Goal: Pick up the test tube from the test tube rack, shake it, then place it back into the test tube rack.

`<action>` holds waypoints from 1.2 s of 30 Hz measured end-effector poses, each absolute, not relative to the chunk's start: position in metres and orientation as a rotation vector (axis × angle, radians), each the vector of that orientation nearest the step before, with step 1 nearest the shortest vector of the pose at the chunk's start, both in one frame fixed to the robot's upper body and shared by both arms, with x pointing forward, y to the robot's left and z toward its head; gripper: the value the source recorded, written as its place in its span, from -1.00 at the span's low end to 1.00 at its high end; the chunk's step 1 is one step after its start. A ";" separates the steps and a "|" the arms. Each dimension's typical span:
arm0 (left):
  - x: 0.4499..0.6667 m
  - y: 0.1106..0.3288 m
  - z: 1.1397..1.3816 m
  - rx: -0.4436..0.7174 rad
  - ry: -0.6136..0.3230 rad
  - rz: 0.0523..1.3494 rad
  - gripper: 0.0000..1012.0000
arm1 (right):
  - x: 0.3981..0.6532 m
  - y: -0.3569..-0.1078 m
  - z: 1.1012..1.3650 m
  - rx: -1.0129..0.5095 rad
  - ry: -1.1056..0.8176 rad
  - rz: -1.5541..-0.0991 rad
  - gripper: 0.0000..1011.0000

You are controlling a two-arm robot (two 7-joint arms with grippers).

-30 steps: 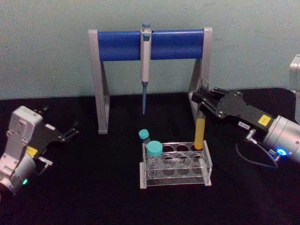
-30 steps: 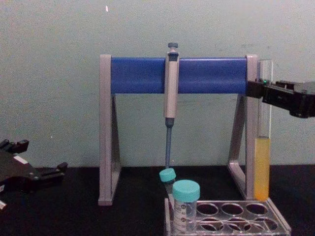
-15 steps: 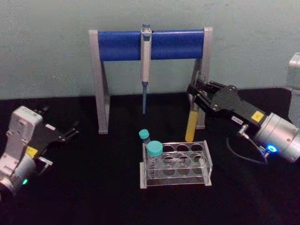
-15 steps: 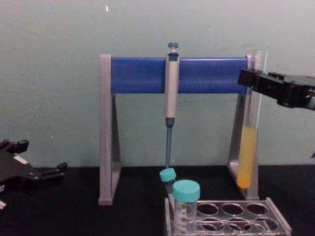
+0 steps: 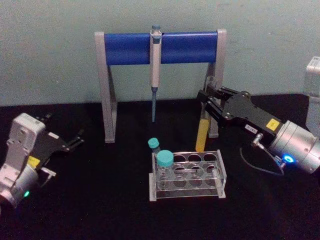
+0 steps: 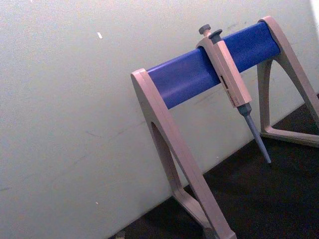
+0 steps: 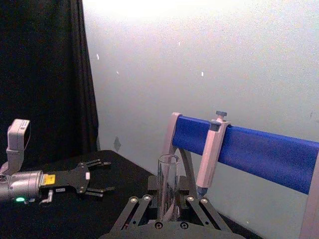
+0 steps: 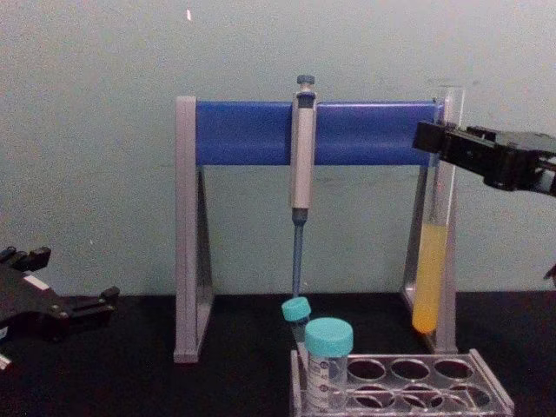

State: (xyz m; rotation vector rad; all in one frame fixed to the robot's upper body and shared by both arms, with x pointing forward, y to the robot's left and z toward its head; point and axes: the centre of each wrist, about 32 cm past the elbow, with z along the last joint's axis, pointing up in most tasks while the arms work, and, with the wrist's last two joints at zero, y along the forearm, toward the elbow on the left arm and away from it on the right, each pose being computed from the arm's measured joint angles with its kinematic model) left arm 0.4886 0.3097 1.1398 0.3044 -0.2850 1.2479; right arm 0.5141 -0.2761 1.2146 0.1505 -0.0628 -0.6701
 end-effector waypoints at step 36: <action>0.489 0.310 1.140 0.304 -0.285 1.248 0.98 | 0.484 -0.297 1.212 0.087 -0.094 -0.645 -0.54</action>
